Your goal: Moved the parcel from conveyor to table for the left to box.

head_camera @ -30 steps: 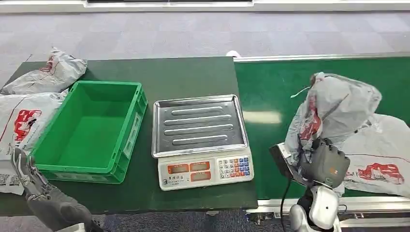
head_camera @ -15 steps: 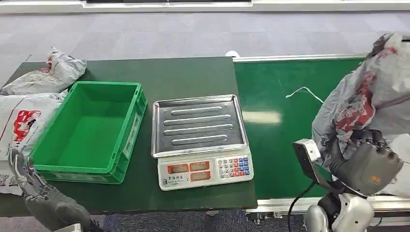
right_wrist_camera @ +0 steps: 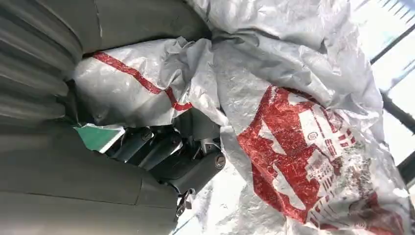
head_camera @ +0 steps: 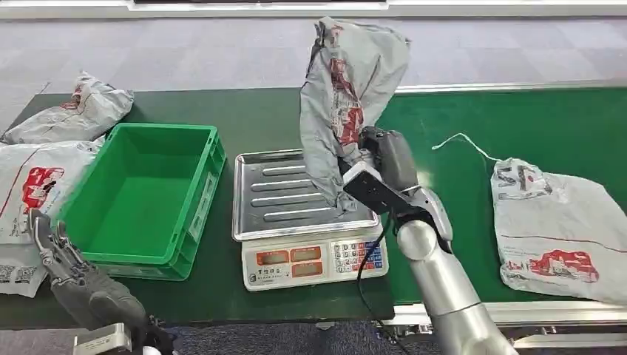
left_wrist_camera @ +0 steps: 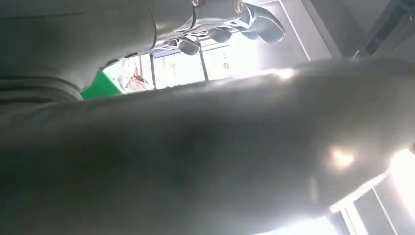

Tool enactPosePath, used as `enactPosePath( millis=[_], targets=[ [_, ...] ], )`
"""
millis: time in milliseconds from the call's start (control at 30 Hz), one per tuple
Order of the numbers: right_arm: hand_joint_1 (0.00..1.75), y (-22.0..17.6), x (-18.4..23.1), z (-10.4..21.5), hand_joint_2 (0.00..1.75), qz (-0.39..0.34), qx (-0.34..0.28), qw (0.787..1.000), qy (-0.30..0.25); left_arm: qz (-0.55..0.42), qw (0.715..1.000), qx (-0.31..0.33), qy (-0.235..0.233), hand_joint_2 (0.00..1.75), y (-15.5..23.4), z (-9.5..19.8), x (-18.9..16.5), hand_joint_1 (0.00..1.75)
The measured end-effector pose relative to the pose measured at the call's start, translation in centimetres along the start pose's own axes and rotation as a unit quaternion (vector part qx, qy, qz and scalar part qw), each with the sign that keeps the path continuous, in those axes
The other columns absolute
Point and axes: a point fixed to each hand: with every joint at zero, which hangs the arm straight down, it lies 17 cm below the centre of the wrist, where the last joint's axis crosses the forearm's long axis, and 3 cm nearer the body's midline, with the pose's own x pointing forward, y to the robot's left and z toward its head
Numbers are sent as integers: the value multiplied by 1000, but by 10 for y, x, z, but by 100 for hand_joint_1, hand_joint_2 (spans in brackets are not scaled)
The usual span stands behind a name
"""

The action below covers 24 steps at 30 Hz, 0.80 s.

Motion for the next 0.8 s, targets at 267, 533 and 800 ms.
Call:
enactPosePath(
  millis=[267, 533, 800],
  targets=[
    [175, 50, 8, -56, 175, -31, 57, 998, 11, 10, 1000, -13, 0, 0, -13, 2, -1, 0],
    [175, 108, -49, -32, 175, 31, 153, 978, 139, 6, 1000, -22, 4, 0, -16, 6, -6, 0],
    [175, 117, -73, -18, 175, 102, 176, 961, 187, 2, 1000, -25, 7, 0, -15, 10, -7, 0]
  ],
)
